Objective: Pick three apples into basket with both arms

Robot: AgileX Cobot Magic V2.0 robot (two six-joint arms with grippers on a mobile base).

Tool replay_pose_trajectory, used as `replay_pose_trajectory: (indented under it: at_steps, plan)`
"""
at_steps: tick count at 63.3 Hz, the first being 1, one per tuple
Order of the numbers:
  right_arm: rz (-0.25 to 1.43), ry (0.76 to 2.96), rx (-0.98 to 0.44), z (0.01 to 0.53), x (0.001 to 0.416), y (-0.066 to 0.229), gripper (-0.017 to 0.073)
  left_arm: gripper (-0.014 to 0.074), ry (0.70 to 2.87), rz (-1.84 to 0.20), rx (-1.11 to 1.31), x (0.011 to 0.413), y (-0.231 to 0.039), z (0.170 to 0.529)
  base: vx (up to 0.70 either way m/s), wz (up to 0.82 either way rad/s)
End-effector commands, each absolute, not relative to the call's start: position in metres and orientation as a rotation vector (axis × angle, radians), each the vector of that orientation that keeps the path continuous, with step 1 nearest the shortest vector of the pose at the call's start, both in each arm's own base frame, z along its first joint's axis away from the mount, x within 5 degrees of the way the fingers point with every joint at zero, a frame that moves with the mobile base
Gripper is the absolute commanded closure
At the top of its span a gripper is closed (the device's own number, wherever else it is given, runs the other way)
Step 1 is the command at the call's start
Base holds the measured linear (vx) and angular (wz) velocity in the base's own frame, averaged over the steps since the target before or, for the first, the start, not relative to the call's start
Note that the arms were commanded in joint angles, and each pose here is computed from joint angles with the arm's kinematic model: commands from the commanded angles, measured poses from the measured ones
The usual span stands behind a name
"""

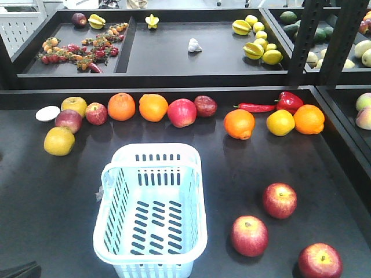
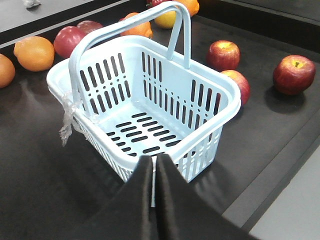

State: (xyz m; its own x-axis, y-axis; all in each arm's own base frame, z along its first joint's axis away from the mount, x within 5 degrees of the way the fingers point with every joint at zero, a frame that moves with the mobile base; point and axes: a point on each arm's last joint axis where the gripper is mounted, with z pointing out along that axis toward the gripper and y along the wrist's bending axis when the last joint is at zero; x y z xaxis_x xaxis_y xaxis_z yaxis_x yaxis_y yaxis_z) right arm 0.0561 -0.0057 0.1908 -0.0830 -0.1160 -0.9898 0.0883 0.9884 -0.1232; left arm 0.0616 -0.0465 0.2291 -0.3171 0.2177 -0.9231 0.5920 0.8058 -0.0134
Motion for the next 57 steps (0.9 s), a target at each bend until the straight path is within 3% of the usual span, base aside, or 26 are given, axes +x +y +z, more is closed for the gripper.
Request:
replay_pose_trajectory:
  at_steps: [1, 22, 36, 57]
  plan:
    - [-0.180, 1.581, -0.026, 0.194, 0.057, -0.006, 0.0568, 0.0601, 1.817, -0.453, 0.561, 0.065, -0.048, 0.244, 0.00, 0.00]
    - [-0.181, 1.563, -0.026, 0.196, 0.057, -0.006, 0.0568, 0.0601, 1.817, -0.453, 0.561, 0.065, -0.048, 0.244, 0.00, 0.00]
    - [-0.163, 1.371, -0.003, 0.229, 0.053, -0.005, 0.0568, 0.0601, 1.817, -0.453, 0.561, 0.065, -0.048, 0.244, 0.00, 0.00]
    - [-0.143, 1.698, 0.001, 0.303, 0.080, -0.008, 0.0568, 0.0601, 1.817, -0.453, 0.561, 0.065, -0.048, 0.244, 0.00, 0.00]
